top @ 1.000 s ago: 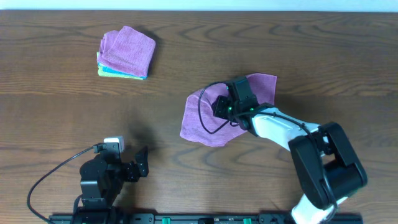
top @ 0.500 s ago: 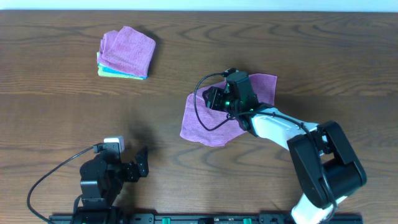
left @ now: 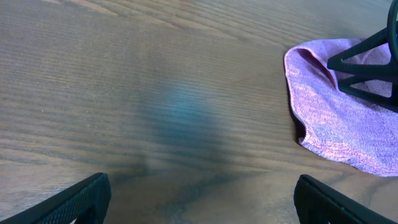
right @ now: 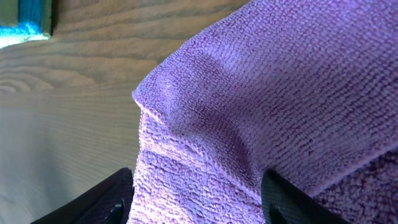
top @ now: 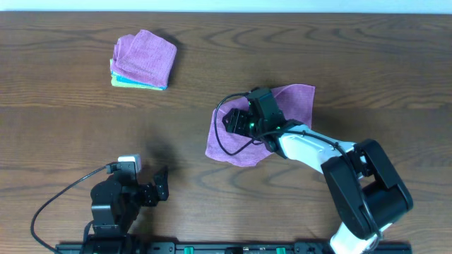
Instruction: Fold the cloth
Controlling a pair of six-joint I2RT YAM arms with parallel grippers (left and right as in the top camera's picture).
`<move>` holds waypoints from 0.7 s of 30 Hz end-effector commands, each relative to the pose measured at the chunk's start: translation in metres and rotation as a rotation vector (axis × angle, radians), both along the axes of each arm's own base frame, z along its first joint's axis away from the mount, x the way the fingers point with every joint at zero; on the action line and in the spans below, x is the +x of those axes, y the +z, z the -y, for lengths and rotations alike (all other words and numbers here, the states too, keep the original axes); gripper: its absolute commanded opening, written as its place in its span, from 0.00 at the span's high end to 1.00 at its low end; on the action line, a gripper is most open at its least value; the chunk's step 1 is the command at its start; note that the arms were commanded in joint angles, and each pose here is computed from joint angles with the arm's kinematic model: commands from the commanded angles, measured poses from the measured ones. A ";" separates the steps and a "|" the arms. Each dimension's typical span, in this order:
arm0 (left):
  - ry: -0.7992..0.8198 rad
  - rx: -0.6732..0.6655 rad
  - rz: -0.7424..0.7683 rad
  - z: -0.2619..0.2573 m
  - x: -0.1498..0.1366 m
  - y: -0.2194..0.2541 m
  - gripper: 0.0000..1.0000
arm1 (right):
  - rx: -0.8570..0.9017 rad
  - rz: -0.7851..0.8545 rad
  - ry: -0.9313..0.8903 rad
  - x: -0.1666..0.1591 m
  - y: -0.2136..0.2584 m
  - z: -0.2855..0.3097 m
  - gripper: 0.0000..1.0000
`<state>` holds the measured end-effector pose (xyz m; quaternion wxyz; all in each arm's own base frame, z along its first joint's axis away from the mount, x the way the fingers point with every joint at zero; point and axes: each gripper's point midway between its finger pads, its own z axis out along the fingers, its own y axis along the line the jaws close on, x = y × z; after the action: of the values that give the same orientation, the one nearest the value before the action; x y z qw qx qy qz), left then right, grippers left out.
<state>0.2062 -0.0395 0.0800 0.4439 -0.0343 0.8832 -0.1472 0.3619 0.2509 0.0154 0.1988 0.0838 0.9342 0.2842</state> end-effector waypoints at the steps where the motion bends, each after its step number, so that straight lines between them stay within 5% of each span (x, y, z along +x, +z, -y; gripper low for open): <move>1: -0.007 -0.010 0.024 0.002 0.002 0.011 0.05 | -0.082 -0.007 -0.029 0.000 -0.015 0.013 0.33; 21: -0.007 -0.010 0.023 0.002 0.002 0.011 0.05 | -0.694 0.316 0.426 0.034 0.015 0.040 0.29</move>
<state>0.2061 -0.0395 0.0799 0.4437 -0.0343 0.8833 -0.1472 0.3862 0.2182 0.0290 0.2792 -0.1780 0.9422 0.0521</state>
